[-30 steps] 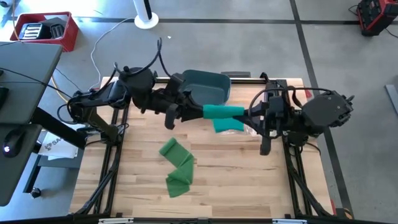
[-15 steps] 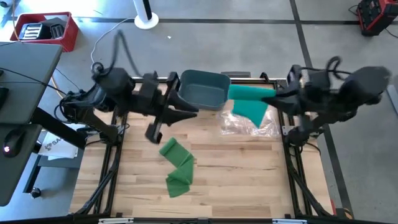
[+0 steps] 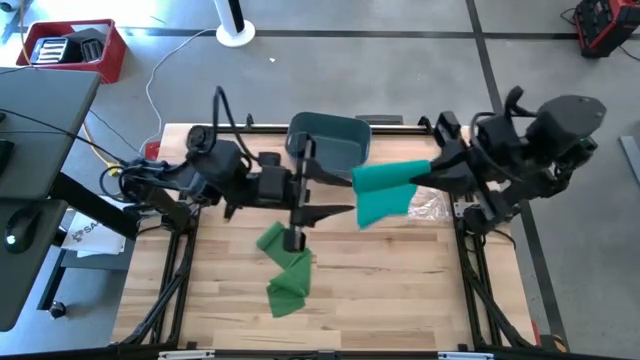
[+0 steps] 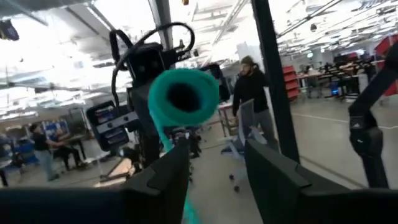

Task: Roll bandage
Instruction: Roll the blue bandage

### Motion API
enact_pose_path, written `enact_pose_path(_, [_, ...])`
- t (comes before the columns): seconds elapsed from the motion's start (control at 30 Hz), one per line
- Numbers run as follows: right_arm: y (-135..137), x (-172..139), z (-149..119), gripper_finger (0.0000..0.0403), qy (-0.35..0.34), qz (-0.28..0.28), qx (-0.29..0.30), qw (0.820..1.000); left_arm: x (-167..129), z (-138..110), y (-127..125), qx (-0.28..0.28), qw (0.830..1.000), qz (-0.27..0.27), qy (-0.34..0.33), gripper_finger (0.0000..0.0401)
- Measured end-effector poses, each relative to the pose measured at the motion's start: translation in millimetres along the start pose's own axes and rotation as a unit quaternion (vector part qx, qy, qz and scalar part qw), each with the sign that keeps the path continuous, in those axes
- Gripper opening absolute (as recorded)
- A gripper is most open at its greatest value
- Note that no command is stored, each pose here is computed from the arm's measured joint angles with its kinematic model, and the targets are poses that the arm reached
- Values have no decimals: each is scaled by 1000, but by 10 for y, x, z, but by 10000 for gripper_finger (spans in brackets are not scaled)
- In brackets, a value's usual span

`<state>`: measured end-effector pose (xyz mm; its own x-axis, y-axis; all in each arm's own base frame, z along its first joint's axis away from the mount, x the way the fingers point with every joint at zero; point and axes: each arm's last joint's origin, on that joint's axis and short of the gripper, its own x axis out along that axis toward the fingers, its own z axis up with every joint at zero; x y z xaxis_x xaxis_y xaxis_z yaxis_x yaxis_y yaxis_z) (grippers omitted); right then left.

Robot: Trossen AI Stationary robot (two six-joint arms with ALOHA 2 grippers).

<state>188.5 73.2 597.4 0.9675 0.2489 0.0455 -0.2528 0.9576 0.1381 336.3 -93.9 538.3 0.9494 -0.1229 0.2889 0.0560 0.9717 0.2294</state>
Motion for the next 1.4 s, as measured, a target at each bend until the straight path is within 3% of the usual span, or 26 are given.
enact_pose_path(0.1, [-25, 9, 2, 2, -1, -7, 3, 1000, 8, -5, -54, 13, 1000, 8, 4, 166])
enact_pose_path(0.27, [-51, 16, 3, 2, 0, -7, 10, 1000, -26, 55, -199, 81, 996, 36, 9, 170])
enact_pose_path(0.47, [-69, 16, 2, 2, 1, -9, 12, 1000, -61, 106, -271, 193, 976, 93, 34, 170])
enact_pose_path(0.8, [-66, 58, -28, 2, 12, -7, 23, 1000, -4, 34, -299, 272, 955, 105, 57, 170])
enact_pose_path(1.4, [-91, 75, -117, 2, 54, -22, 84, 995, -15, -5, -449, 279, 948, 120, 97, 170])
